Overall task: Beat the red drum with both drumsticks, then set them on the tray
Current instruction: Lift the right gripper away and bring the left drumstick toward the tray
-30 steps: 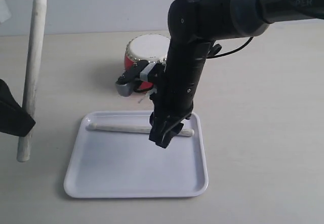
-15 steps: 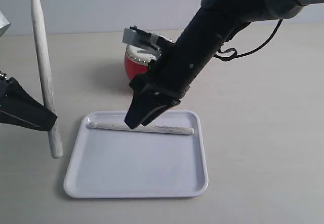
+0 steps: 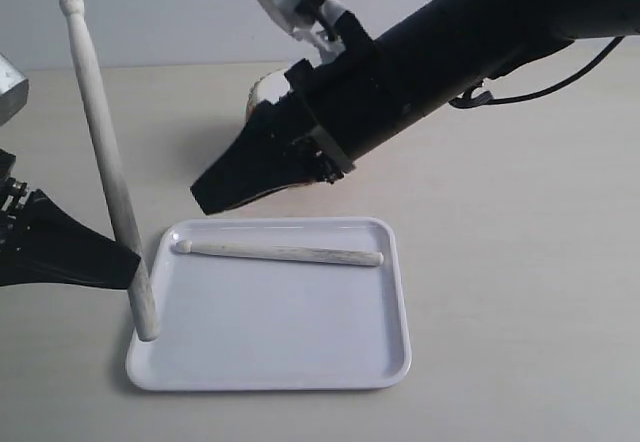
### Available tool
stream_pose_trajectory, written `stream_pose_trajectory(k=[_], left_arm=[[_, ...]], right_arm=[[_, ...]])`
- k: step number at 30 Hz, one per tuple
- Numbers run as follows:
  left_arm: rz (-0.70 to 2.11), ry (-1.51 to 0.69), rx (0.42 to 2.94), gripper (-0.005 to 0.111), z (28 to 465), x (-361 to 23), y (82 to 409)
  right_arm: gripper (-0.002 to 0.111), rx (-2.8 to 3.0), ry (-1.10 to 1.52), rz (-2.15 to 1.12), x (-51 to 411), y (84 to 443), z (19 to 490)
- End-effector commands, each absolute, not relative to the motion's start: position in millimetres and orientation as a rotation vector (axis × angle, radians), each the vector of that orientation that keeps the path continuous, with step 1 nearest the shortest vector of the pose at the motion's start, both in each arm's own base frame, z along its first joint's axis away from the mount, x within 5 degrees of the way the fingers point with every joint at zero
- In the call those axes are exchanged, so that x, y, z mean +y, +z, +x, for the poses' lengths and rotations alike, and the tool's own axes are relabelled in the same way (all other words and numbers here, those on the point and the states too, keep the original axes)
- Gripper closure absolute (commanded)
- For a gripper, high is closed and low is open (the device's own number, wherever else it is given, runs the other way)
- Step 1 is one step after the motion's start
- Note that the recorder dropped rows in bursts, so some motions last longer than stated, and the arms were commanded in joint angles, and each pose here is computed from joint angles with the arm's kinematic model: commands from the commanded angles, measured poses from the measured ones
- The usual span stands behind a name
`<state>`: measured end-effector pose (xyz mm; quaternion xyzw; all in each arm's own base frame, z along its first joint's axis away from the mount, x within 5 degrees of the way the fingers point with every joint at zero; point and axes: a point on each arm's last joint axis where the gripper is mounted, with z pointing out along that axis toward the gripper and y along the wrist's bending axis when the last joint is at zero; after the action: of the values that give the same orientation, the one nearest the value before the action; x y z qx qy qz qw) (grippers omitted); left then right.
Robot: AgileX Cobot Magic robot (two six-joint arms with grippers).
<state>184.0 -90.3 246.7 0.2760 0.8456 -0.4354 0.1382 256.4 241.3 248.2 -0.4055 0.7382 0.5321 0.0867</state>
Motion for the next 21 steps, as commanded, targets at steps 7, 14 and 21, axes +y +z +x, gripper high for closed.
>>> stream_pose_trajectory(k=[7,14,21], left_arm=[[0.763,-1.317,2.390,0.107,184.7,-94.3,250.7],[0.794,-1.326,2.388,0.107,182.4,-98.7,250.7],[0.835,-1.381,2.341,0.107,178.5,-110.4,254.0]], right_arm=[[0.063,2.017,1.706,-1.096,237.4,262.8,244.7],[0.045,2.021,1.710,-1.094,236.4,258.9,242.9],[0.045,1.976,1.734,-1.081,240.7,262.1,241.5]])
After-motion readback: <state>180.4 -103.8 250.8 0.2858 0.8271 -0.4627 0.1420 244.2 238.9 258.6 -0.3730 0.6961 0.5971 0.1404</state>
